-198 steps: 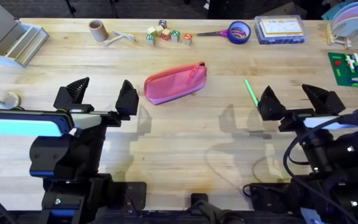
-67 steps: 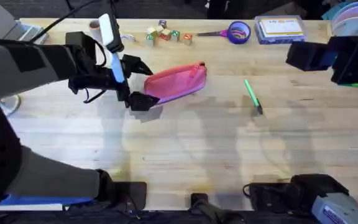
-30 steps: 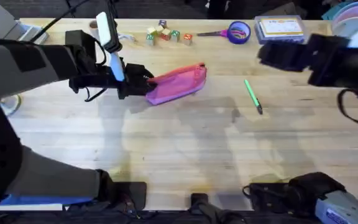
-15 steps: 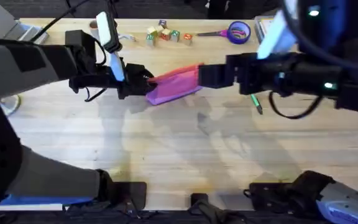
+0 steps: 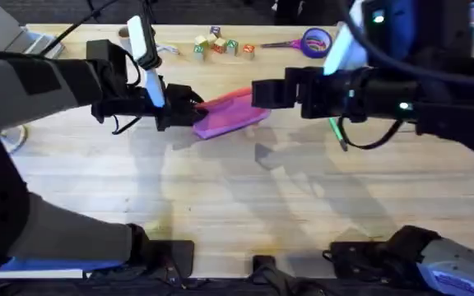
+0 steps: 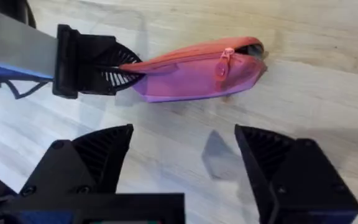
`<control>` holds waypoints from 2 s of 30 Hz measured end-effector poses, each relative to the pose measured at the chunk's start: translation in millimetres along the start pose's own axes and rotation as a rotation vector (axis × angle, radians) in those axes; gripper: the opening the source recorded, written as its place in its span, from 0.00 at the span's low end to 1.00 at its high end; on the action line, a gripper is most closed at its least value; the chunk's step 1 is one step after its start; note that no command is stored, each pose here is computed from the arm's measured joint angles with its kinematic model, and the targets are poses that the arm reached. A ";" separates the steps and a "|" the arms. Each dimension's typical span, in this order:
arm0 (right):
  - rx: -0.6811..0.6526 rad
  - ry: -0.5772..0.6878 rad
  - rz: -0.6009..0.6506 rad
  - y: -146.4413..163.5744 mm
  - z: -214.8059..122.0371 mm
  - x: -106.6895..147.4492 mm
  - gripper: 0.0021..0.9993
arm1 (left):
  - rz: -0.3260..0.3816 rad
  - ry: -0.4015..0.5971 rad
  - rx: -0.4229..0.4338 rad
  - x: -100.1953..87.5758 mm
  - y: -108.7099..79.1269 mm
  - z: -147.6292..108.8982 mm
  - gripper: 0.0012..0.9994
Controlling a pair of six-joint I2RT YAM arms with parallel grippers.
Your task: Unzip the bag, pick up the pens from the table one at a time and place them inside, then zip the bag closed.
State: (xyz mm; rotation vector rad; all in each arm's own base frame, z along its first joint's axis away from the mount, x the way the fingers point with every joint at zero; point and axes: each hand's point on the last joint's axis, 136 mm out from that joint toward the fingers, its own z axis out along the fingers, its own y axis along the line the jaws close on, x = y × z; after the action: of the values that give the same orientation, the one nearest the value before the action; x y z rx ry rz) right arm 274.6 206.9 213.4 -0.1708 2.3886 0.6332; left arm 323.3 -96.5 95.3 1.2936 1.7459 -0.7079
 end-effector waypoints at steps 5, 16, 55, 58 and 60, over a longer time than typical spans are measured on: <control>0.025 0.046 0.008 -5.4 21.9 6.5 1.00 | 0.000 0.000 0.000 0.1 0.0 0.0 0.04; 0.029 0.048 0.053 -9.3 96.4 1.6 1.00 | 0.000 0.000 0.000 0.0 -0.1 0.0 0.04; 0.247 -0.002 0.076 -54.1 130.5 2.5 0.43 | 0.000 0.000 0.000 -0.1 0.0 0.1 0.04; 0.247 -0.004 0.094 -54.3 130.8 2.6 0.39 | 0.000 0.000 0.000 0.0 0.0 0.0 0.04; 0.247 -0.005 0.100 -54.2 130.7 2.5 0.37 | 0.000 0.000 0.000 0.0 0.0 0.0 0.04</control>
State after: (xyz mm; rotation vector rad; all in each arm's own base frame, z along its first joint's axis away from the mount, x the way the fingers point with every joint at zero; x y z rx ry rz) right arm 361.2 222.7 102.6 0.0566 2.4578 0.3770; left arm 323.4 -96.5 95.4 1.2937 1.7457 -0.7077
